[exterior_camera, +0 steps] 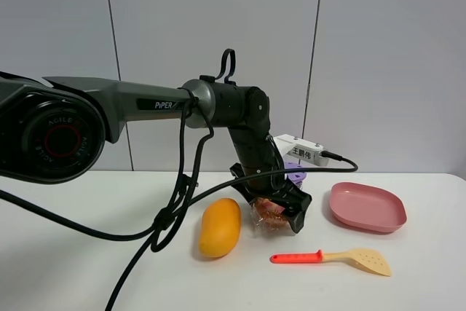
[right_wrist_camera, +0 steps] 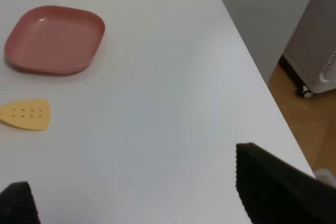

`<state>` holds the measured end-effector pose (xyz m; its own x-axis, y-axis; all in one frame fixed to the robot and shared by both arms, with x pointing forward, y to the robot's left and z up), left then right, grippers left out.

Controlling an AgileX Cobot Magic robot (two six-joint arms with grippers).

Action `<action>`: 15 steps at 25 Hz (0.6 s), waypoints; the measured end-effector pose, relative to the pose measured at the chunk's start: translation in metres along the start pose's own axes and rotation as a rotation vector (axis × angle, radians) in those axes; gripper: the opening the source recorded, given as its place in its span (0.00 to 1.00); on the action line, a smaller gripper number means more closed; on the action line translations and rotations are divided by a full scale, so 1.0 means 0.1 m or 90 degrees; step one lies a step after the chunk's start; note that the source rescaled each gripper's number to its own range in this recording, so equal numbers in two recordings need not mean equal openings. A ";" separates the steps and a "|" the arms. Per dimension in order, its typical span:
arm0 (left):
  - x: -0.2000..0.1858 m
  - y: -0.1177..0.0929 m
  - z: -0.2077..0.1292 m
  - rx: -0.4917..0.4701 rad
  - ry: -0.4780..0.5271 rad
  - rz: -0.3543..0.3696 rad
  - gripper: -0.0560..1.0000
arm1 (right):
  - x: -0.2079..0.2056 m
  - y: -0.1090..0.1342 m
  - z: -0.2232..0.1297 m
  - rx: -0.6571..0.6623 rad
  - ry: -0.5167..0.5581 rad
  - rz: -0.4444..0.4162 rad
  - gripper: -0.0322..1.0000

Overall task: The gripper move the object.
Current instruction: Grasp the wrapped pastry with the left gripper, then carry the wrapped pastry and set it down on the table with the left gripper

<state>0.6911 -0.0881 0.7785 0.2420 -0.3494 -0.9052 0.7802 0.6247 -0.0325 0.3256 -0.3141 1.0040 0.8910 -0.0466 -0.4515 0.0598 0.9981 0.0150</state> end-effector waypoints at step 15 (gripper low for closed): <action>-0.20 -0.01 0.08 0.010 -0.006 0.000 0.06 | 0.00 0.00 0.00 0.000 0.000 0.000 1.00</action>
<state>0.6901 -0.0877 0.7998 0.2470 -0.3560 -0.9012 0.7891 0.6137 -0.0262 0.3256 -0.3141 1.0040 0.8910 -0.0466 -0.4515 0.0598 0.9981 0.0150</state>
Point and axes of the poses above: a point on each arm's last joint axis where the gripper is mounted, x pointing out along that axis toward the gripper, y along the wrist's bending axis when the last joint is at zero, z = x × y, the point moved 10 cm from there along x, pointing out along that axis toward the gripper, and after that the axes turned 3 degrees about x, right-handed, at the moved point
